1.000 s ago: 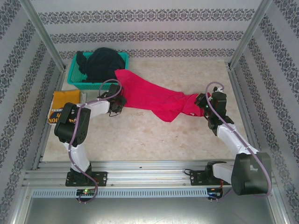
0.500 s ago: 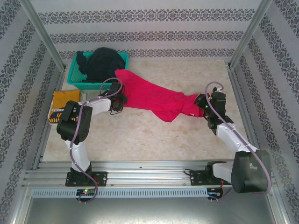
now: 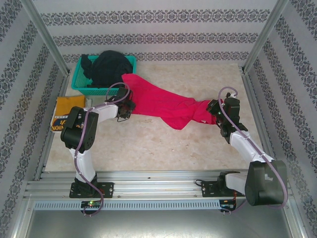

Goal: Fold and stack the t-shirts

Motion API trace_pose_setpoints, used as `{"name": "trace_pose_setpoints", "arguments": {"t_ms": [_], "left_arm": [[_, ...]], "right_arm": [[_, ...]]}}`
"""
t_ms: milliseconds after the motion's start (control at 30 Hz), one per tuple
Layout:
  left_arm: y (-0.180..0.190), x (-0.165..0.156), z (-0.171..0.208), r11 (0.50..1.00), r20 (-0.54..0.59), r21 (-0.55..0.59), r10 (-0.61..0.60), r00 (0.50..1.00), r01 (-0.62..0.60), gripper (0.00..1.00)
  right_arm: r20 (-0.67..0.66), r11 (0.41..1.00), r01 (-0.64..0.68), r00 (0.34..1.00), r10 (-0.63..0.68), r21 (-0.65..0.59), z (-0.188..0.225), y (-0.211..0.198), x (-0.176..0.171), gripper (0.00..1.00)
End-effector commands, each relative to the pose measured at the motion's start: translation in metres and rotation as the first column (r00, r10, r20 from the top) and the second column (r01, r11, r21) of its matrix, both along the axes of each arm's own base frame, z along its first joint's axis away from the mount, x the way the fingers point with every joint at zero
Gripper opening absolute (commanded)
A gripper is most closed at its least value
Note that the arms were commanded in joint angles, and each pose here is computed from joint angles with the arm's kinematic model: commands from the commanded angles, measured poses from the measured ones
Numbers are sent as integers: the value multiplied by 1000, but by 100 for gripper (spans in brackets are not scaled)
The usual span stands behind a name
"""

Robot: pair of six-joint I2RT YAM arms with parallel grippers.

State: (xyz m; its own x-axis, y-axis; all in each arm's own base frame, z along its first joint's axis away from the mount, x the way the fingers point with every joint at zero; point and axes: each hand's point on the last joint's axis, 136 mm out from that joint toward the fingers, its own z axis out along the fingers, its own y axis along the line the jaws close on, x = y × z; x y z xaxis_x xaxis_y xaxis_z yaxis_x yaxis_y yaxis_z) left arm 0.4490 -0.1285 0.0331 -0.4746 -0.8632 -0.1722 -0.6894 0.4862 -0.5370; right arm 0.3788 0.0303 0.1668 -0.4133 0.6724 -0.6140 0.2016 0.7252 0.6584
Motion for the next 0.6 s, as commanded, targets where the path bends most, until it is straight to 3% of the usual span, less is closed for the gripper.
{"name": "trace_pose_setpoints", "arguments": {"t_ms": [0,233,467,567], "left_arm": [[5,-9,-2,1000,-37,1,31,999,-31,35],[3,-11,-19,999,-101,0,40,994,-40,29],[-1,-3,-27,1000,-97,-5,4,995,-5,3],[-1,3,-14,1000,-53,-4,1,999,-1,0]], "right_arm": [[28,1000,3,1000,-3,15,10,-2,5,0],[29,1000,7,1000,-8,10,11,-3,3,0],[36,1000,12,999,-13,10,14,-4,2,0],[49,1000,14,999,-15,9,20,-5,0,0]]}}
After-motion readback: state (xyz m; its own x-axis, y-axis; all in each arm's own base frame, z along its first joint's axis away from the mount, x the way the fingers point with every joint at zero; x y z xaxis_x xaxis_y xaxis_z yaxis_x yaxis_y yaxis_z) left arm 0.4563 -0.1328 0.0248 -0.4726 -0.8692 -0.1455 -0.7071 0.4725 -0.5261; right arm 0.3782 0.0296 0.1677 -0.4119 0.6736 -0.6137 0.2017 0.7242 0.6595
